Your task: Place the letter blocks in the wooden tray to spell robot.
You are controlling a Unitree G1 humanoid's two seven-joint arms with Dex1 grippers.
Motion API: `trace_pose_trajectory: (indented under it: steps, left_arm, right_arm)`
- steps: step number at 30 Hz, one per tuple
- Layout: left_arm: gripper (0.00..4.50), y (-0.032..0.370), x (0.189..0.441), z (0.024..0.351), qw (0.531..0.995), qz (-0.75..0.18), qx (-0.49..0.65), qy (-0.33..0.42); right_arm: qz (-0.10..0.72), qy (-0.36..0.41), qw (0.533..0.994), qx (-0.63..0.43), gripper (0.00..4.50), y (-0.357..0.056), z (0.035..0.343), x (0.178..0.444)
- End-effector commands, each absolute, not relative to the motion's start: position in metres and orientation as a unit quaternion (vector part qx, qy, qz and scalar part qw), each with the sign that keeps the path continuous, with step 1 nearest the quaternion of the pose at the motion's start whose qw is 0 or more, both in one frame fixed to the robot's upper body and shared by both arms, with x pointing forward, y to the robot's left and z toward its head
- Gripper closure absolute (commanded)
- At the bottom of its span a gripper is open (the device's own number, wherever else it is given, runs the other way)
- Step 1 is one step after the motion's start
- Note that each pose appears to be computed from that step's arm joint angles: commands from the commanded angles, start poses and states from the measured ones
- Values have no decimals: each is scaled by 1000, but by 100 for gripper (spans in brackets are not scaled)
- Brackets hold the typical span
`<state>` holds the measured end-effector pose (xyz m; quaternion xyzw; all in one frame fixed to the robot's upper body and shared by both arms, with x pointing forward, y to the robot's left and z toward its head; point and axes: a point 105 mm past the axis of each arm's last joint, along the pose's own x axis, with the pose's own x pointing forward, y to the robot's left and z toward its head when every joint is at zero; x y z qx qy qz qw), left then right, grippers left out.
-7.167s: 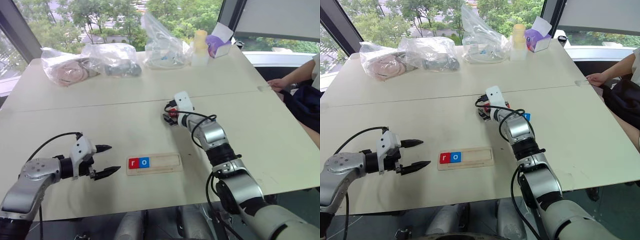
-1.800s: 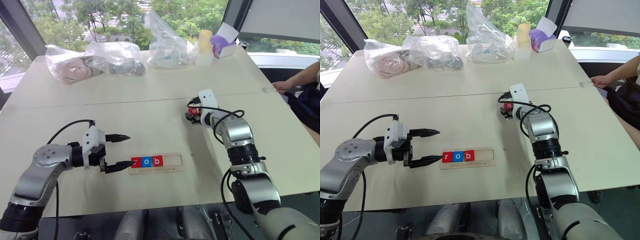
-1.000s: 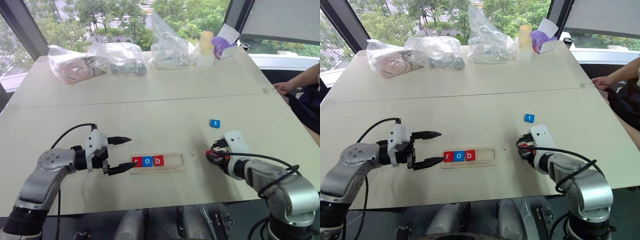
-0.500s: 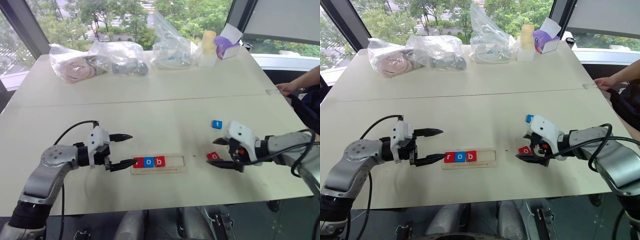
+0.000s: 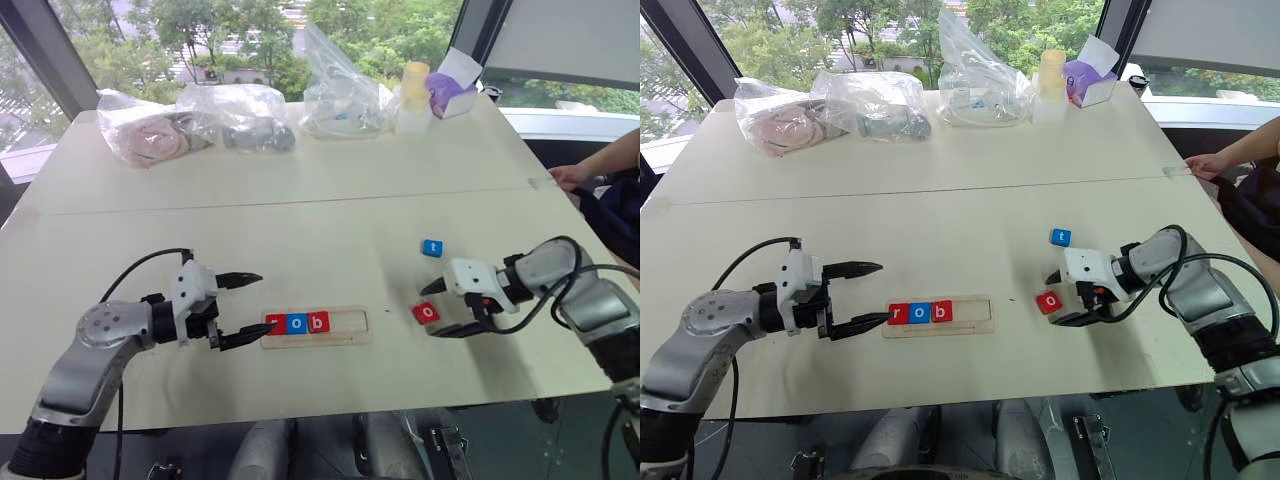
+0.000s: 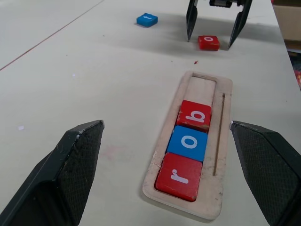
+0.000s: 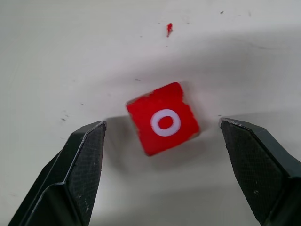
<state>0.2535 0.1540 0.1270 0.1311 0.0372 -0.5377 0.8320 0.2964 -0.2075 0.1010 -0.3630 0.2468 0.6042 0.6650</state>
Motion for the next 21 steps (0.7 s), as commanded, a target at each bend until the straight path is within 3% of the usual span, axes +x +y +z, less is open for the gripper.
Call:
trace_pose_trajectory:
  steps: [1,4,8,16,21]
  left_arm:
    - [0,154,253,138,833,-535,142,17]
    - [0,154,253,138,833,-534,142,16]
    - [0,153,254,138,834,-533,142,15]
    - [0,152,256,139,833,-535,141,13]
    - [0,150,258,139,832,-537,140,12]
  right_arm:
    - [605,251,661,-366,54,-209,97,302]
    - [610,248,658,-366,141,-208,96,302]
    - [619,236,659,-355,337,-202,98,299]
    - [638,162,690,-302,340,-141,127,289]
    - [642,163,695,-280,340,-102,126,281]
